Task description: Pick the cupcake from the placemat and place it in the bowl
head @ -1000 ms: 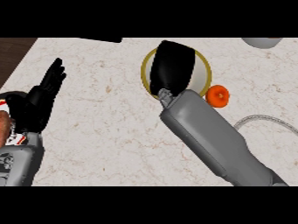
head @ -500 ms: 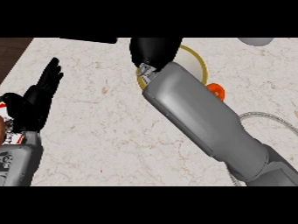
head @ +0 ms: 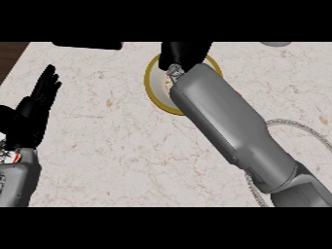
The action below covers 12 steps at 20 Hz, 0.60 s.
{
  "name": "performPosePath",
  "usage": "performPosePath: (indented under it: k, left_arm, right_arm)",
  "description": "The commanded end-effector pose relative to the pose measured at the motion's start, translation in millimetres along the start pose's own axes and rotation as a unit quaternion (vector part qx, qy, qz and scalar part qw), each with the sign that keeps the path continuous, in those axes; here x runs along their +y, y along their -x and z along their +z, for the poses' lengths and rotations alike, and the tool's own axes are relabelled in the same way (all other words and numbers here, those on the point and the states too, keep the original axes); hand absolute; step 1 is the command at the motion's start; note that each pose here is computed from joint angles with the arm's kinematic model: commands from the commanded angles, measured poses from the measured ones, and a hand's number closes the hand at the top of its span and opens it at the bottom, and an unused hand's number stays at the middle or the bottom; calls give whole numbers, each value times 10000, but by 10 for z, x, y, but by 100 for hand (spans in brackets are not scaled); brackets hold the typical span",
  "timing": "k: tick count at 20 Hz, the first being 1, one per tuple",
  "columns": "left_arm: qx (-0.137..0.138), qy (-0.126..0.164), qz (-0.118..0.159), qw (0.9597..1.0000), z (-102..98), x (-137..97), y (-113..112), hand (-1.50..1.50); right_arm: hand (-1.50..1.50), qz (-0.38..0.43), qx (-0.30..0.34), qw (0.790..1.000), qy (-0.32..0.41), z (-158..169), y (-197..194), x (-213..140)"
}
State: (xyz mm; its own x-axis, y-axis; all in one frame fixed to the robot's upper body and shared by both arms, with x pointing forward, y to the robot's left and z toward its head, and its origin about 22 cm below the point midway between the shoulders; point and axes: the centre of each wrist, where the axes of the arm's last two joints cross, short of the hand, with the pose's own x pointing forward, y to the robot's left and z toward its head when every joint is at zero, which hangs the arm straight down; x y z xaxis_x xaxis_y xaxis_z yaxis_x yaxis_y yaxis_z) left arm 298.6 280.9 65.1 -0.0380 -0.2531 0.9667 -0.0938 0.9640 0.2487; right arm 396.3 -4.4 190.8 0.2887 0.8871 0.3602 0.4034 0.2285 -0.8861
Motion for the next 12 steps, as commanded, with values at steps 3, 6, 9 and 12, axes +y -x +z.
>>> performPosePath:
  k: [3, 6, 9, 12]
  left_arm:
    - [128, -42, 6, 9999, 10, 36, 24, 0]
    - [104, -86, -34, 9999, 92, 94, 95, 0]
    - [158, -162, 58, 9997, 115, -29, 127, 0]
    - [-3, -162, -31, 9999, 5, 186, 60, 0]
  right_arm:
    - [150, -565, 807, 9951, 77, -144, 247, 363]
    - [150, -602, 754, 9952, 129, -249, 245, 391]
    - [150, -553, 755, 9955, 117, -240, 592, 744]
    - [150, 318, 1742, 9794, -976, -333, 710, 823]
